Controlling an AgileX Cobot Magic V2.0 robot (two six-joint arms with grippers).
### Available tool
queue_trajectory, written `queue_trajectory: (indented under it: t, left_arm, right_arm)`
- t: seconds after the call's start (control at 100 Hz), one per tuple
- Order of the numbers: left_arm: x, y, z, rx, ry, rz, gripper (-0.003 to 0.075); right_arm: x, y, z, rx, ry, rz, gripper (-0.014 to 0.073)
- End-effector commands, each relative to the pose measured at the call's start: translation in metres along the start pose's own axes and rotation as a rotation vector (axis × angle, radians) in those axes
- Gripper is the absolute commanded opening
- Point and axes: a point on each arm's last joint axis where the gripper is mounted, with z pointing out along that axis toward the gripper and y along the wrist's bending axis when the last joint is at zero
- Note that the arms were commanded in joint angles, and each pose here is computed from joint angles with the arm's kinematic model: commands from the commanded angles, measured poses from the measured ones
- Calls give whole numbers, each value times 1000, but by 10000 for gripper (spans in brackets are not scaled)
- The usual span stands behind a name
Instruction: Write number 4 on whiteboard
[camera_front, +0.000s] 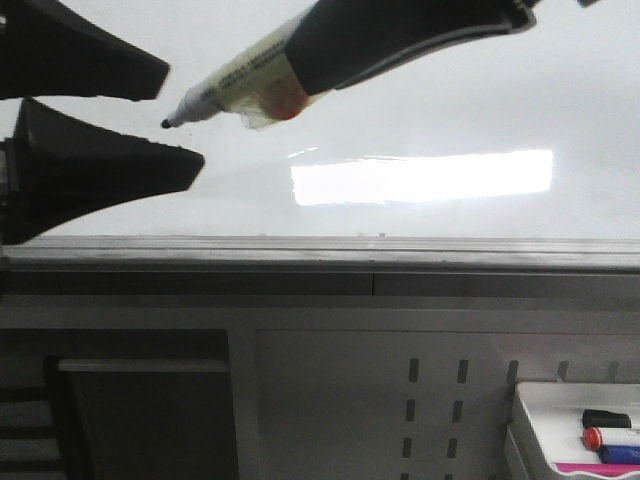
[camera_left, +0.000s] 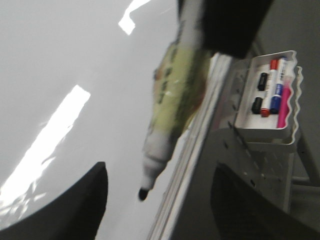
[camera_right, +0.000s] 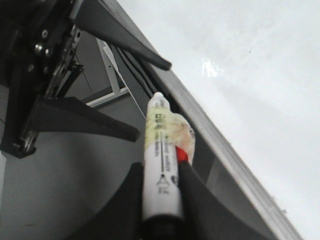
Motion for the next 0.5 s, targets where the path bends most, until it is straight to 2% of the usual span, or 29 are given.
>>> queue_trajectory:
  t: [0.0,0.08,0.2,0.35,0.49]
  left_arm:
    - [-14,15,-12,-124,-36,-146,450]
    - [-14,24,-26,-208,-5,-252,440]
    - [-18,36,-47,-319,-30,-315,440]
    - [-24,48,-67,-437,-89,-321,440]
    - [-24,52,-74,-480,-98,-316,440]
  right_arm:
    - [-22,-11,-11,93,-115,-21,-64]
    - [-28,-20,-9,127,-127,-11,-64]
    - [-36,-38,2,148,-99,13,-64]
    - [-50,-66,20,193,-90,38,-64]
    - [-62,-88,35,199,-75,53,-64]
